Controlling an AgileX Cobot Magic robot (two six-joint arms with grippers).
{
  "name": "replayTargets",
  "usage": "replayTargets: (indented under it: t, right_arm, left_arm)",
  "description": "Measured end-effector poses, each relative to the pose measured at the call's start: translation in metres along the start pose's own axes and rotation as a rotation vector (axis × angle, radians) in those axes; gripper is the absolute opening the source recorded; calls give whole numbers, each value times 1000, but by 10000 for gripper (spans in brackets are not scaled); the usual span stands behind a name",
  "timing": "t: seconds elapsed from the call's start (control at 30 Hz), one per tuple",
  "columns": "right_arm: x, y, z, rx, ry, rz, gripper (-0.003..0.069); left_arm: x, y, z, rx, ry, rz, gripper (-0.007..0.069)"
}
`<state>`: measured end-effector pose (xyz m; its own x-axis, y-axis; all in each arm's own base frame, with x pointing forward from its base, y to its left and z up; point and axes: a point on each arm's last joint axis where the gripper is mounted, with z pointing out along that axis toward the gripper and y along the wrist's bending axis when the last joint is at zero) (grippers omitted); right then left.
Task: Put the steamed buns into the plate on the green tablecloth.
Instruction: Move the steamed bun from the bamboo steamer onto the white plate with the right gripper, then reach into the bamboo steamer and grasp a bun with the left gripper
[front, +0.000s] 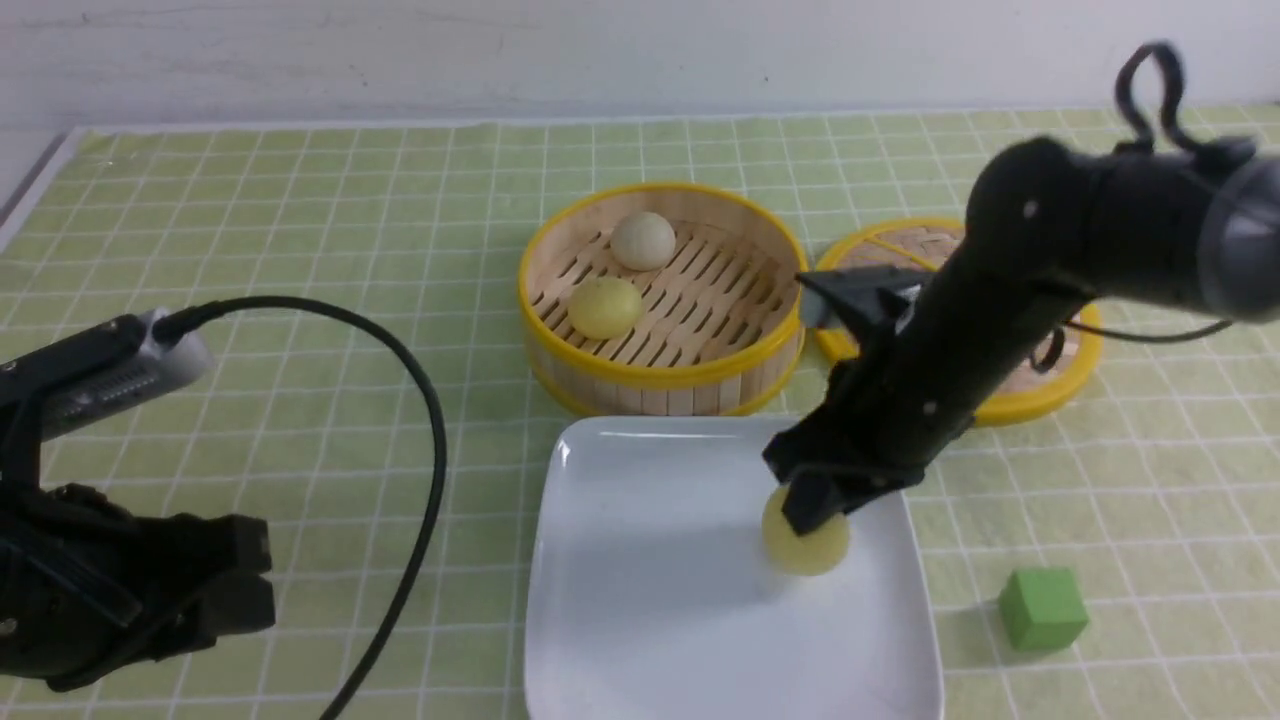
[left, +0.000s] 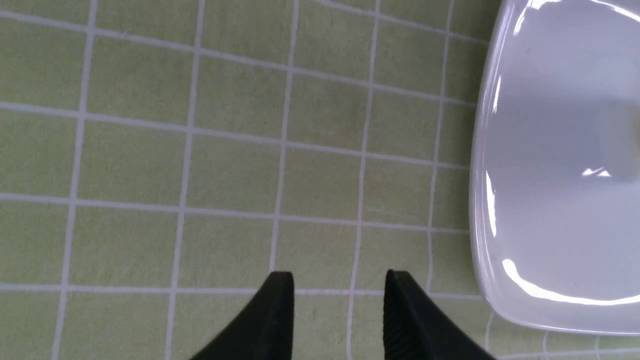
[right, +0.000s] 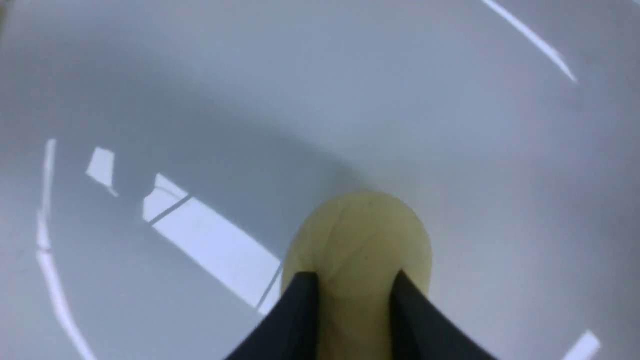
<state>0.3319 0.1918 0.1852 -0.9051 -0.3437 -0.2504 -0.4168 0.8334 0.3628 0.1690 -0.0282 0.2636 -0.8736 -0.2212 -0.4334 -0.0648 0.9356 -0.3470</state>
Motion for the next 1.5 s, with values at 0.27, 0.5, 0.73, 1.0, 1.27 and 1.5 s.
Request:
replayTargets:
  t: [0.27, 0.5, 0.73, 1.0, 1.27, 1.5]
  right_arm:
    - [-16, 3, -20, 85, 22, -27, 618]
    - [-26, 29, -153, 349, -125, -72, 539]
    - [43, 47, -214, 327, -223, -37, 50]
    - [172, 32, -205, 336, -181, -33, -13]
    - [226, 15, -169, 316, -255, -39, -9]
    - [231, 11, -158, 314, -236, -33, -5]
  left_arm:
    - [-1, 0, 0, 0, -8, 0, 282]
    - [-3, -1, 0, 12, -27, -12, 267]
    - [-38, -14, 0, 40, 45, 75, 62]
    - [-113, -46, 40, 217, 195, 202, 5]
    - [-171, -137, 92, 313, 225, 376, 124]
    - [-201, -173, 138, 86, 173, 358, 314]
